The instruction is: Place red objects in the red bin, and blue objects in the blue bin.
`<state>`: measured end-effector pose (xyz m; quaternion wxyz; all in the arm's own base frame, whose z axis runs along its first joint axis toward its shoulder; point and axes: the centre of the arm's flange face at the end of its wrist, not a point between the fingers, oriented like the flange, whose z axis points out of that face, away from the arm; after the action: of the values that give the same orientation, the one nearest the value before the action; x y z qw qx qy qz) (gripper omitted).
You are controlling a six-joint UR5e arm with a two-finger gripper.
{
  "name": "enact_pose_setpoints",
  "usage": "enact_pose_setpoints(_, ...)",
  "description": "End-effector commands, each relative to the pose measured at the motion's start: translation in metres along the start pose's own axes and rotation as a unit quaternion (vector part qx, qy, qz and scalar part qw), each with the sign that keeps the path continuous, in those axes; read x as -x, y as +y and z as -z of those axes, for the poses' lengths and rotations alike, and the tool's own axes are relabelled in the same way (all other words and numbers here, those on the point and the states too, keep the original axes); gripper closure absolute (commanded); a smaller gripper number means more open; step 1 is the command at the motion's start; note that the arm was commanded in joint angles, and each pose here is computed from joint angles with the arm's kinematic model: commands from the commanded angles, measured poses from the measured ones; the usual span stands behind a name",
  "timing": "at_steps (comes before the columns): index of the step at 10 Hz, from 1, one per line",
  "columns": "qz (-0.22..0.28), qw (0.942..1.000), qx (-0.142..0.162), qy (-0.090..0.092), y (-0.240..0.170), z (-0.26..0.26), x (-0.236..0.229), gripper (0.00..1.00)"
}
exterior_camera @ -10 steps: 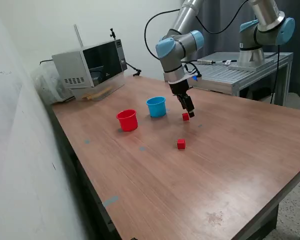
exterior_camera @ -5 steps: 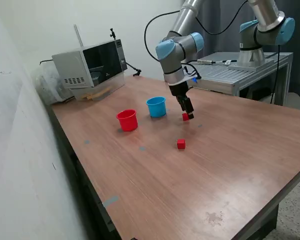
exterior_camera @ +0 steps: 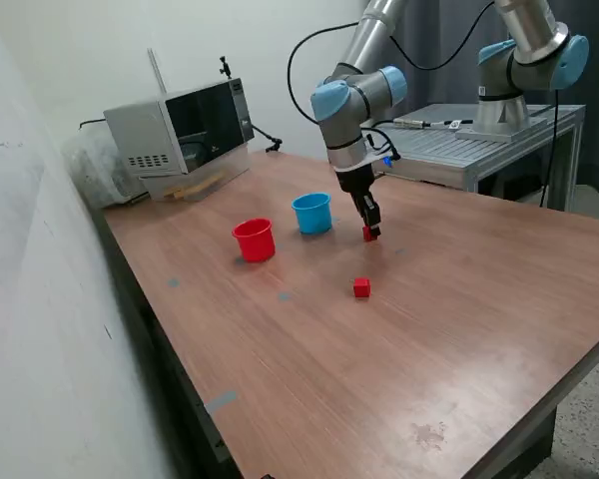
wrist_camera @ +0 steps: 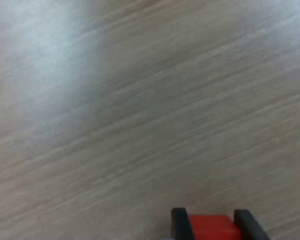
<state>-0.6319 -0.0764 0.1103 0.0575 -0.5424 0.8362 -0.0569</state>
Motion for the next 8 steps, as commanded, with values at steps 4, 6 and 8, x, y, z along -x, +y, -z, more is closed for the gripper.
enact_pose_setpoints(4,0.004,0.9946,0.104,-0.001,0.014,0.113,-0.007,1.0)
enact_pose_setpoints(6,-0.002,0.9904,0.137,0.01,0.039,0.162,-0.009,1.0)
enact_pose_setpoints(8,-0.008,0.9869,0.16,0.02,0.058,0.187,-0.007,1.0)
